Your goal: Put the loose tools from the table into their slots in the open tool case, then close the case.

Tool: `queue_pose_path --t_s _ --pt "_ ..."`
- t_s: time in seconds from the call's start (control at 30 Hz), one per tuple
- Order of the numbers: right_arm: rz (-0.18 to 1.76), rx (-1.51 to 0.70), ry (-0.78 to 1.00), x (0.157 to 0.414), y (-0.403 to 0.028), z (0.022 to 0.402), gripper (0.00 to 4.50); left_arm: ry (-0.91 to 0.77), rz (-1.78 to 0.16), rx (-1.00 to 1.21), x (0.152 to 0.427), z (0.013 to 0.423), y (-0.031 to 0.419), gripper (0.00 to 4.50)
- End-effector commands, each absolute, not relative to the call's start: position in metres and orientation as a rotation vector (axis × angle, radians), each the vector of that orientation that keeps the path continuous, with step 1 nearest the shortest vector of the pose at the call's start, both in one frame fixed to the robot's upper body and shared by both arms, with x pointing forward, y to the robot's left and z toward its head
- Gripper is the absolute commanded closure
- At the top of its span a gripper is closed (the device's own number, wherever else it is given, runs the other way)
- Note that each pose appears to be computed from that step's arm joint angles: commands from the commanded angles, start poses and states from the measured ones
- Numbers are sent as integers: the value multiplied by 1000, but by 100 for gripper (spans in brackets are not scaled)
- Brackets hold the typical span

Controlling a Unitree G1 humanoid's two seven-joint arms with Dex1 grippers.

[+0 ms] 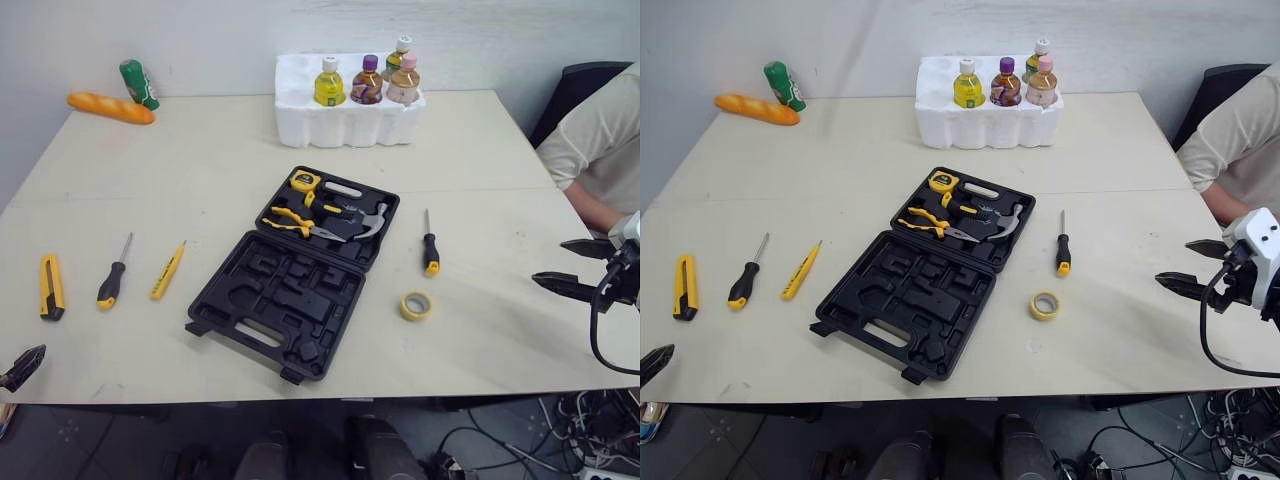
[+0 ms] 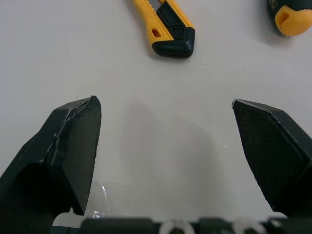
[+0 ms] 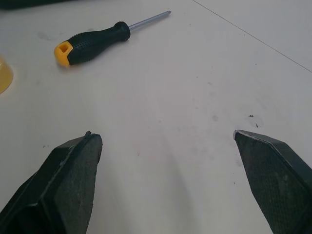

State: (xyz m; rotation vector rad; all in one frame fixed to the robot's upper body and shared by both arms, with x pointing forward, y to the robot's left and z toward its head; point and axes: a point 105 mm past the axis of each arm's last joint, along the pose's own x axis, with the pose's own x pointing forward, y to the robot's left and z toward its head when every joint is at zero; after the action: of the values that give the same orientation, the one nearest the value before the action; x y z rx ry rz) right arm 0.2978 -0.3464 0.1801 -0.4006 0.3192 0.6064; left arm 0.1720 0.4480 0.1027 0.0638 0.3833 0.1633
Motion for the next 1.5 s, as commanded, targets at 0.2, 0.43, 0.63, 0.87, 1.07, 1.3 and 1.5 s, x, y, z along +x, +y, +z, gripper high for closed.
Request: queue_pose_path --t_s 0.2,0.43,0.63,0.87,1.07,1.3,1.5 --pt "580 -428 262 300 -348 193 3 343 186 81 177 115 453 0" --pt "573 -427 260 300 -347 190 3 338 179 76 180 117 448 0" --pt "573 -442 267 302 -348 187 3 334 163 70 185 118 441 0" --pt "569 -452 254 307 -347 189 3 336 160 60 187 116 436 0" --pt "575 -474 241 306 -344 194 3 347 87 81 195 114 418 0" --pt "694 -497 162 297 -287 199 3 216 -204 165 247 162 355 0" --pt "773 -469 115 292 -221 197 194 190 -416 215 300 182 302 183"
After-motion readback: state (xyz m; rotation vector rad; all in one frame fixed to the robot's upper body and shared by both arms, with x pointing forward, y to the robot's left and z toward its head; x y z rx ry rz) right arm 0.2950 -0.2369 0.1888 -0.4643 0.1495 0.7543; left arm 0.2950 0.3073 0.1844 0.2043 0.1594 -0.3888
